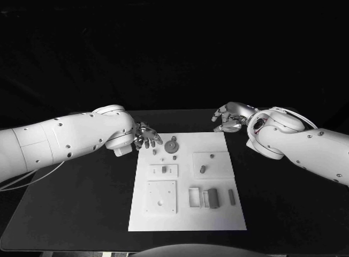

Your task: Assemble the parts on the task board

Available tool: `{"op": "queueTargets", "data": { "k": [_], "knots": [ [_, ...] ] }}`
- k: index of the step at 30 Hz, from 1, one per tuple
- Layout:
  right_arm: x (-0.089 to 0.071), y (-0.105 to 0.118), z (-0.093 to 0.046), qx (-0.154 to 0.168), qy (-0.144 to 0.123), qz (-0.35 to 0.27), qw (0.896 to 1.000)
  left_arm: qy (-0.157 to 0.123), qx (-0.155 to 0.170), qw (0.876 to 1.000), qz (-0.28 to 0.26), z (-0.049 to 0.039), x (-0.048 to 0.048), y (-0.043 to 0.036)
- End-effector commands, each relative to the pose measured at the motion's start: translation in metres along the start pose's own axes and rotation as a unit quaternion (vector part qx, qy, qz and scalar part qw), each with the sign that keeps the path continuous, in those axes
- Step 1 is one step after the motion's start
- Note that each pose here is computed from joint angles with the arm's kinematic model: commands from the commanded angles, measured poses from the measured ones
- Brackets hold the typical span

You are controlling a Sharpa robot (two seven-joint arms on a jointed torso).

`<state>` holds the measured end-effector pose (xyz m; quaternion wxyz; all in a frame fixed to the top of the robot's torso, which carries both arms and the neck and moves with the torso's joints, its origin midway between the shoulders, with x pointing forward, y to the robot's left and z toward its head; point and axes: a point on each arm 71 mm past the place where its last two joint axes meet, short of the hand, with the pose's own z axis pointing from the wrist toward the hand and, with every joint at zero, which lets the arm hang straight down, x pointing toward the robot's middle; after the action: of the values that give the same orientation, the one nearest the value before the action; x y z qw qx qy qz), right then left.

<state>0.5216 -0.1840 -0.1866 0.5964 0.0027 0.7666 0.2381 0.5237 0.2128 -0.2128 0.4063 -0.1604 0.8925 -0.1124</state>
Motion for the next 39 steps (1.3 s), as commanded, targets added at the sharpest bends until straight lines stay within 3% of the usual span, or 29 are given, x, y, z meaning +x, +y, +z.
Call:
{"op": "queueTargets", "data": {
  "k": [1, 6, 12, 16, 21, 33, 39],
  "knots": [
    [0.000, 0.001, 0.000, -0.002, 0.002, -0.005, 1.000, -0.001, -0.007, 1.000, -0.004, 0.0062, -0.0032, 0.0030],
    [0.001, 0.001, 0.000, -0.003, 0.002, -0.005, 1.000, -0.016, -0.016, 0.999, 0.030, 0.0145, -0.0066, 0.0005],
    [0.001, 0.003, 0.001, -0.005, 0.003, -0.004, 1.000, -0.027, -0.026, 0.997, 0.064, 0.0269, -0.0040, -0.0032],
    [0.002, 0.004, 0.001, -0.006, 0.003, -0.004, 1.000, -0.011, -0.040, 0.995, 0.087, 0.0342, 0.0027, -0.0004],
    [0.002, 0.005, 0.001, -0.006, 0.003, -0.004, 1.000, -0.021, -0.053, 0.992, 0.111, 0.0410, 0.0023, 0.0039],
    [0.003, 0.008, 0.002, -0.010, 0.005, -0.003, 1.000, -0.006, -0.059, 0.992, 0.113, 0.0503, 0.0136, 0.0085],
    [0.004, 0.008, 0.002, -0.010, 0.005, -0.003, 1.000, -0.002, -0.058, 0.992, 0.110, 0.0518, 0.0147, 0.0080]
  ]
}}
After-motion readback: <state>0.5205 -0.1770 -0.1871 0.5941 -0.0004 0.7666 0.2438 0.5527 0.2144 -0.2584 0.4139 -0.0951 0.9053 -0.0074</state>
